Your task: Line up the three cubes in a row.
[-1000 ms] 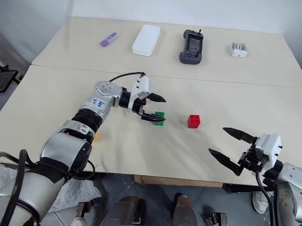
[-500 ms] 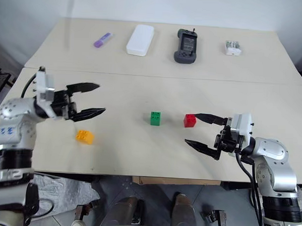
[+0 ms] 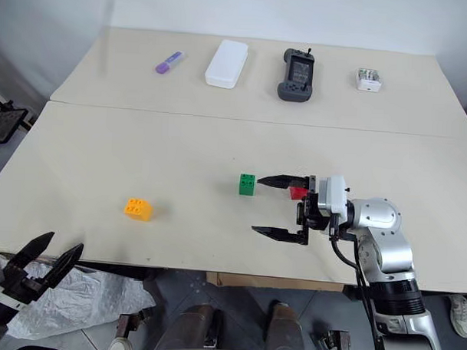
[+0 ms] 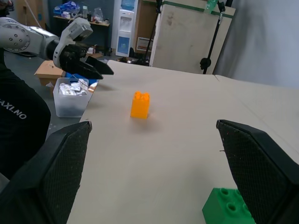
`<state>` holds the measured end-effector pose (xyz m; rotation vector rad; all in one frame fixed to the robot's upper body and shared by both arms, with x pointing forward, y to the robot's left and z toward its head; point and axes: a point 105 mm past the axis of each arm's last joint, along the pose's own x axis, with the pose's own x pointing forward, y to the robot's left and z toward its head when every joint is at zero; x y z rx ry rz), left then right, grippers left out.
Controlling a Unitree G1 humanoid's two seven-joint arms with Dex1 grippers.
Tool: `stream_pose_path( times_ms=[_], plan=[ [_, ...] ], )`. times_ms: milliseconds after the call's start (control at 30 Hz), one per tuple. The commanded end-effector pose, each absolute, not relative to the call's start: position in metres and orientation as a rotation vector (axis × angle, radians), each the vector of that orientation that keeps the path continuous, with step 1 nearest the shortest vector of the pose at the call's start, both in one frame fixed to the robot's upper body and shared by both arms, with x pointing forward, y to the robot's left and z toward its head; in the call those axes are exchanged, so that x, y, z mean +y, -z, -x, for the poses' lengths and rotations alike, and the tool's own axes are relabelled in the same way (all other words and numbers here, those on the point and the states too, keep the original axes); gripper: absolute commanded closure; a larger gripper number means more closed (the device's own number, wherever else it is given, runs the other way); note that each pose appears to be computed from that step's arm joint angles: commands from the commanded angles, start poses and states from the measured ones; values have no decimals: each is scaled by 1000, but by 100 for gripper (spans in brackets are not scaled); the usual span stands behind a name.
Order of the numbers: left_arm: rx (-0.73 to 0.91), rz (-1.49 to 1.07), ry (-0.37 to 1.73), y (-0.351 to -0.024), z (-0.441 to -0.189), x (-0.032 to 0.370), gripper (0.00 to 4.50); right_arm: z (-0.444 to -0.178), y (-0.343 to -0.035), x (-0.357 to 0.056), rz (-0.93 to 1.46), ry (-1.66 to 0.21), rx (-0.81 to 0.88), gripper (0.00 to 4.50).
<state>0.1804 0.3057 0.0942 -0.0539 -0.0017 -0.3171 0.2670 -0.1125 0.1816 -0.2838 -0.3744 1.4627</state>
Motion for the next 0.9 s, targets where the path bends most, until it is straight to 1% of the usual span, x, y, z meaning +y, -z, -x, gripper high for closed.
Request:
stream_pose_path(
  times_ms=[33,167,233,367,500,600,700,767,833,867,900],
  plan=[
    [-76,6,373,-109,-194,273,15,-266,-186,-115,306,-1460,-412,0],
    [-177,18,349,-121,-216,243,15,-267,-180,-124,302,-1437,-375,0],
    [-203,33,299,-122,-224,232,15,-264,-176,-127,305,-1439,-353,0],
    [-141,21,205,-103,-234,223,15,-261,-176,-128,287,-1421,-344,0],
    [-84,78,253,-92,-234,208,15,-258,-174,-127,279,-1415,-340,0],
    [-67,72,219,-90,-235,213,71,-258,-173,-128,279,-1405,-334,0],
    [-62,60,253,-91,-237,212,159,-259,-173,-127,279,-1401,-332,0],
    [-72,45,309,-96,-241,211,229,-259,-173,-128,281,-1394,-328,0],
    [-118,48,435,-110,-247,207,292,-259,-173,-130,284,-1379,-320,0],
    [-143,68,555,-120,-247,200,305,-260,-173,-132,287,-1370,-315,0],
    [-128,53,705,-126,-247,194,305,-260,-173,-136,293,-1355,-306,0]
  ],
)
